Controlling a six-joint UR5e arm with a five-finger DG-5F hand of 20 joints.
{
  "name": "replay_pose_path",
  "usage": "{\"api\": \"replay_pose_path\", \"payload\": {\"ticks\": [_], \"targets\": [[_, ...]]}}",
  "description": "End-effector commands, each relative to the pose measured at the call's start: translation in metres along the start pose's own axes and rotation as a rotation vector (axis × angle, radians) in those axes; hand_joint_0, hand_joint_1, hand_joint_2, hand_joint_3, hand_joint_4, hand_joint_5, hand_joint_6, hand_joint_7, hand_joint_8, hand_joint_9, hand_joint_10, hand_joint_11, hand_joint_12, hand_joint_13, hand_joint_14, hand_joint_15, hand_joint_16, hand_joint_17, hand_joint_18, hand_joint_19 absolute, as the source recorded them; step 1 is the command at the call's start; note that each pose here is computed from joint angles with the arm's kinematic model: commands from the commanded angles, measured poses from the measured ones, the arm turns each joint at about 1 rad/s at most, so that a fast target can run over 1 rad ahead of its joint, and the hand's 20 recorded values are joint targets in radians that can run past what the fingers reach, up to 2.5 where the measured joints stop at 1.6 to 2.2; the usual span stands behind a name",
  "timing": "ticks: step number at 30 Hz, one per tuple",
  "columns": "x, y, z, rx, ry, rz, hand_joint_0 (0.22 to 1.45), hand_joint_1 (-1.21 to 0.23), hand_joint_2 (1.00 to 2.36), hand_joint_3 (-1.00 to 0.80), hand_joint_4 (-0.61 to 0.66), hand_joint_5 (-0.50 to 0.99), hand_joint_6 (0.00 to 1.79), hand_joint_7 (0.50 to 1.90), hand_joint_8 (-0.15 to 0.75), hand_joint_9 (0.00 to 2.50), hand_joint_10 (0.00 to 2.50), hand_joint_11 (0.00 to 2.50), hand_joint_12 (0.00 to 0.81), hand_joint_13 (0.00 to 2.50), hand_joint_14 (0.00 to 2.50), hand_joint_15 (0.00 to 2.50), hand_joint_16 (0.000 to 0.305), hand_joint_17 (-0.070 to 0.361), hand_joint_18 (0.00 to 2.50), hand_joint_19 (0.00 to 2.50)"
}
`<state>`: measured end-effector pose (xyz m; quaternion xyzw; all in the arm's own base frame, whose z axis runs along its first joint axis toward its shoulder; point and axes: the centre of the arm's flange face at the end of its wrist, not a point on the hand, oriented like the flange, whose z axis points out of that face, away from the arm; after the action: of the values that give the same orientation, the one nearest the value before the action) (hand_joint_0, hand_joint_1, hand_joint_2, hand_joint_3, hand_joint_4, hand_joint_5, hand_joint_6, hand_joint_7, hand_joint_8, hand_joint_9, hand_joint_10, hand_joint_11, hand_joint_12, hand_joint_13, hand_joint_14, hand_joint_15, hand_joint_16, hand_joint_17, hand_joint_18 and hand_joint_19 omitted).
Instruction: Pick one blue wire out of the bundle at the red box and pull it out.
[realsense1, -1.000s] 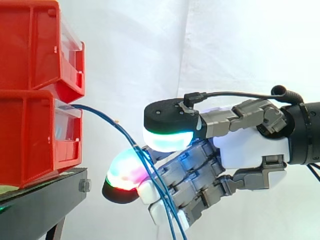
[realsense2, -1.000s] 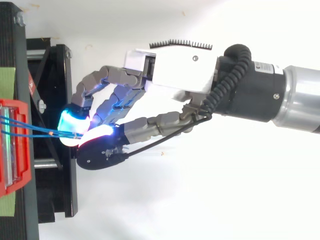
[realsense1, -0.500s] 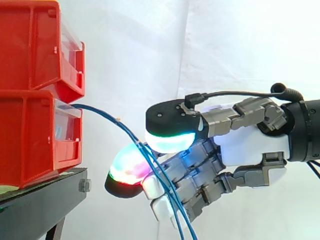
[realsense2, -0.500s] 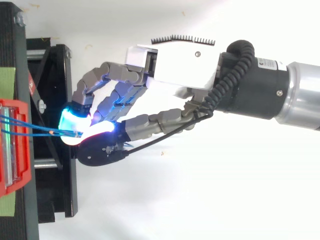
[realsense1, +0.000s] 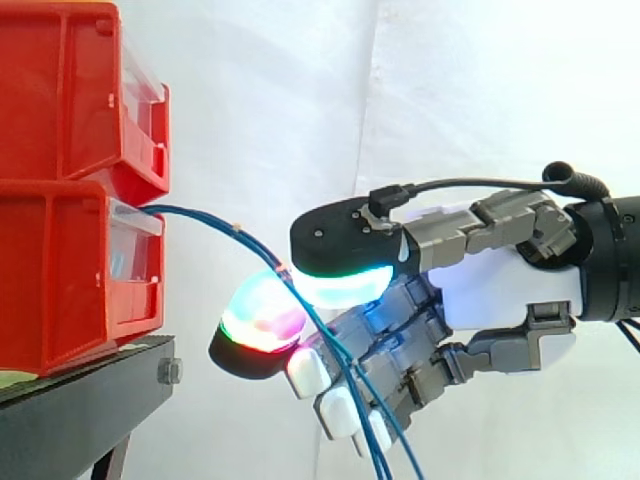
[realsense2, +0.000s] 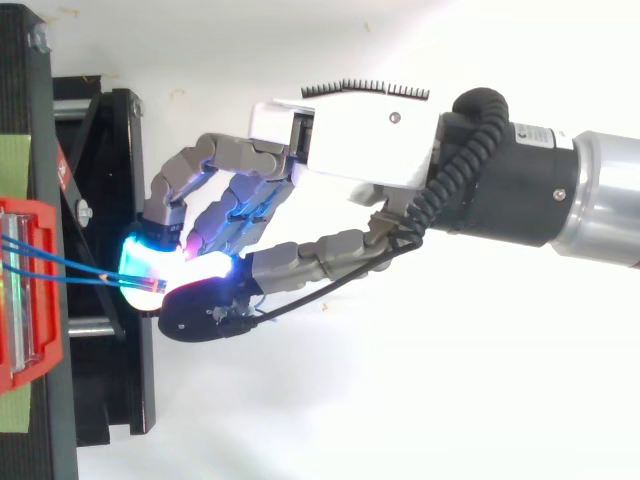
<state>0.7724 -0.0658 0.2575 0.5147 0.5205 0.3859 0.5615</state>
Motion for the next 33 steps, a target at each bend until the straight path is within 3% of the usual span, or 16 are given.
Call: {"api": "replay_pose_path", "payload": {"ticks": [1,4,9,13,16,22,25,26,29,33], "targets": [[-0.001,0.007,-0.002,-0.007,-0.001,0.003,0.63,-0.79,1.00,0.02,0.02,-0.18,0.99,0.71,0.378,0.91,0.00,0.51,0.437,1.07,0.01,0.44,0.059,0.133,0.99,0.38],[-0.001,0.010,-0.004,-0.003,0.011,0.000,0.64,-0.79,1.00,0.04,-0.04,-0.17,0.98,0.76,0.383,0.96,0.00,0.51,0.434,1.09,0.01,0.45,0.060,0.134,1.01,0.39],[-0.002,0.013,-0.010,0.031,0.037,-0.012,0.64,-0.77,1.04,0.00,-0.10,-0.17,0.97,0.80,0.376,1.00,0.00,0.50,0.432,1.12,0.01,0.45,0.059,0.133,1.02,0.41],[-0.003,0.015,-0.016,0.062,0.058,-0.023,0.61,-0.73,1.01,-0.15,0.00,-0.16,0.94,0.91,0.355,1.01,0.00,0.43,0.420,1.12,0.02,0.46,0.057,0.128,0.98,0.44],[-0.007,0.016,-0.018,0.075,0.060,-0.026,0.64,-0.74,1.01,-0.15,-0.03,-0.16,0.93,0.99,0.355,1.00,0.01,0.46,0.412,1.12,0.01,0.47,0.054,0.121,0.97,0.44],[-0.009,0.020,-0.022,0.085,0.063,-0.027,0.70,-0.76,1.02,-0.16,-0.12,-0.19,0.98,0.90,0.339,0.97,0.01,0.53,0.387,1.11,0.02,0.49,0.048,0.109,0.95,0.44],[-0.010,0.020,-0.023,0.090,0.064,-0.028,0.72,-0.77,1.02,-0.22,-0.08,-0.20,0.99,0.82,0.335,0.95,0.01,0.53,0.384,1.11,0.02,0.50,0.048,0.108,0.95,0.44],[-0.010,0.021,-0.022,0.090,0.064,-0.028,0.69,-0.78,1.01,-0.27,-0.01,-0.20,0.99,0.77,0.330,0.95,0.01,0.53,0.380,1.11,0.02,0.51,0.048,0.108,0.95,0.44],[-0.010,0.024,-0.023,0.086,0.066,-0.027,0.63,-0.76,1.01,-0.37,0.09,-0.17,0.96,0.82,0.341,0.98,0.01,0.52,0.387,1.11,0.02,0.52,0.049,0.109,0.93,0.48],[-0.012,0.028,-0.026,0.092,0.070,-0.029,0.57,-0.69,1.01,-0.40,0.11,-0.16,0.95,0.84,0.355,1.01,0.01,0.52,0.402,1.13,0.02,0.52,0.050,0.113,0.93,0.50]]}}
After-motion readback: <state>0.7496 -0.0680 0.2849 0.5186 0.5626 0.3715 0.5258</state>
